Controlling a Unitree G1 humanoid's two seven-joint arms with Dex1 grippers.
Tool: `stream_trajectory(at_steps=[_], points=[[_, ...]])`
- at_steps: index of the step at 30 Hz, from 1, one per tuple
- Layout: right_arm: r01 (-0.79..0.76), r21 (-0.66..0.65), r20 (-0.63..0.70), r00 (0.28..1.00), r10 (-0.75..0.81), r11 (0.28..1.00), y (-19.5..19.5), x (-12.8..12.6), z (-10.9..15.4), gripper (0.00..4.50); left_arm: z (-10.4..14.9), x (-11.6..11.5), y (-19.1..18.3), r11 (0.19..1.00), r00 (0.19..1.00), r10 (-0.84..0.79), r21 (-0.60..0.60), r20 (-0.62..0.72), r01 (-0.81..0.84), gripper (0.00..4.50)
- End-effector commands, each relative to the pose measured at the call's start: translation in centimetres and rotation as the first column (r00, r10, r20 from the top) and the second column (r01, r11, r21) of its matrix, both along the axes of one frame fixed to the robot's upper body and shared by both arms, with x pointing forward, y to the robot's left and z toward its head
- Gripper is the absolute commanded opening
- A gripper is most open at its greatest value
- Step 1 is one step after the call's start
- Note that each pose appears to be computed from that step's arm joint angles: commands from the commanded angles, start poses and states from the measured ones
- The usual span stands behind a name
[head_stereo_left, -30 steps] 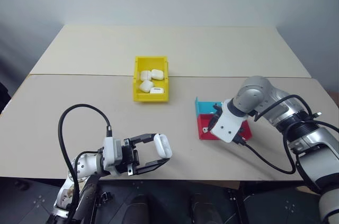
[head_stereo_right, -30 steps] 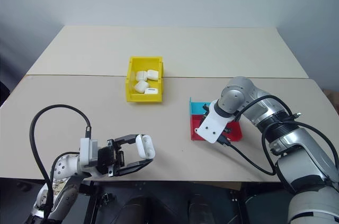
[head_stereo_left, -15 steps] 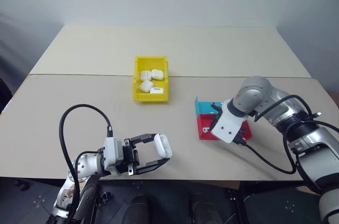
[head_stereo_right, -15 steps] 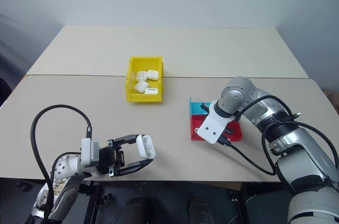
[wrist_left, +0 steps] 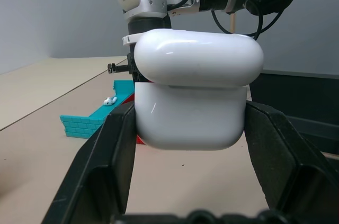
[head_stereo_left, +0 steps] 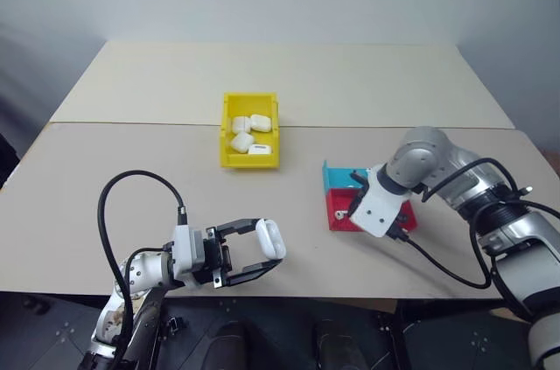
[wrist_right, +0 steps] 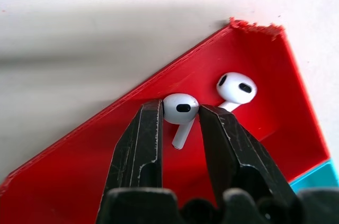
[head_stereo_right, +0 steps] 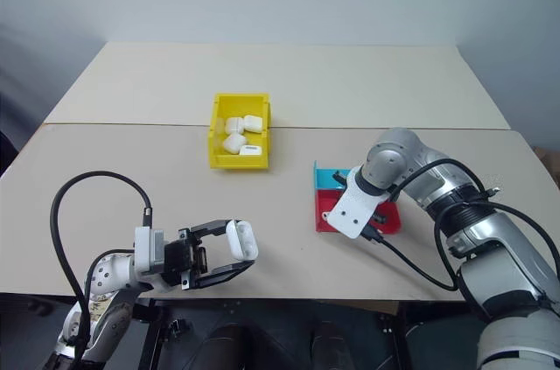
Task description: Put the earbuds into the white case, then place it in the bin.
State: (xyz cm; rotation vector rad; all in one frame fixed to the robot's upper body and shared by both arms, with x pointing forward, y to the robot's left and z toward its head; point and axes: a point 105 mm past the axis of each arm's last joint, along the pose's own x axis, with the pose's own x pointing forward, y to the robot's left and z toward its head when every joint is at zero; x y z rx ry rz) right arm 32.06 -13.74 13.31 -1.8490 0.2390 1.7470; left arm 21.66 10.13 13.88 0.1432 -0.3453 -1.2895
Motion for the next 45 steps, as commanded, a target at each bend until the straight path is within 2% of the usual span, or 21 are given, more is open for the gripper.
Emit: stream_trajectory(at_steps=[1,4,7,17,21,26,28,31,34,36,38,40,42,45], points=[[0.029,0.061,0.007,1.000,-0.030,0.998,-0.2,-0.5,1.5,1.28,1.1,-0.1,-0.1,1.000,0.998,-0.012,-0.018,0.054,0.013,2.77],[0.048,0.063,-0.009,0.999,-0.047,0.997,-0.5,-0.9,1.1,1.28,1.0,0.2,0.0,1.000,0.998,-0.012,-0.014,0.058,0.013,2.77],[0.073,0.051,0.031,0.997,-0.075,0.996,-0.8,-0.3,0.7,1.28,1.1,0.5,-0.1,1.000,0.998,-0.013,-0.014,0.065,0.014,2.77],[0.080,0.062,0.051,0.995,-0.083,0.995,-0.7,-0.2,1.7,1.28,0.9,0.3,-0.1,1.000,0.998,-0.023,-0.014,0.061,0.024,2.77],[0.095,0.115,0.045,0.994,-0.101,0.989,-0.6,-0.7,2.9,1.28,1.3,0.5,-0.2,0.999,0.997,-0.022,-0.033,0.072,0.025,2.77],[0.204,0.295,0.041,0.973,-0.226,0.933,-1.1,-1.1,6.3,1.28,1.9,0.5,-0.8,0.995,0.996,-0.049,-0.080,0.079,0.055,2.77],[0.254,0.425,0.027,0.956,-0.293,0.869,-1.3,-1.3,8.1,1.28,2.1,0.4,-1.2,0.992,0.993,-0.078,-0.090,0.084,0.085,2.77],[0.322,0.658,-0.093,0.932,-0.351,0.680,-0.8,-2.4,11.5,1.28,2.8,0.6,-1.9,0.986,0.987,-0.125,-0.103,0.097,0.135,2.77],[0.352,0.798,-0.157,0.905,-0.394,0.489,-1.1,-3.4,14.4,1.28,4.5,1.0,-2.7,0.973,0.977,-0.182,-0.127,0.111,0.195,2.77],[0.353,0.860,-0.197,0.896,-0.397,0.369,-1.3,-4.1,15.9,1.28,5.8,1.1,-3.2,0.956,0.969,-0.221,-0.171,0.113,0.238,2.77],[0.346,0.909,-0.256,0.903,-0.347,0.231,-1.1,-5.3,17.5,1.28,7.1,1.3,-3.9,0.935,0.958,-0.266,-0.214,0.106,0.283,2.77],[0.348,0.929,-0.302,0.910,-0.284,0.125,-0.9,-6.5,18.4,1.28,7.9,1.4,-4.4,0.912,0.946,-0.309,-0.253,0.094,0.323,2.77],[0.334,0.941,-0.315,0.922,-0.223,0.052,-0.6,-7.8,18.8,1.28,8.3,1.7,-5.0,0.895,0.937,-0.342,-0.276,0.078,0.350,2.77],[0.332,0.943,-0.329,0.934,-0.142,-0.002,-0.1,-9.4,18.6,1.28,8.2,1.8,-5.6,0.882,0.922,-0.380,-0.273,0.072,0.385,2.77]])
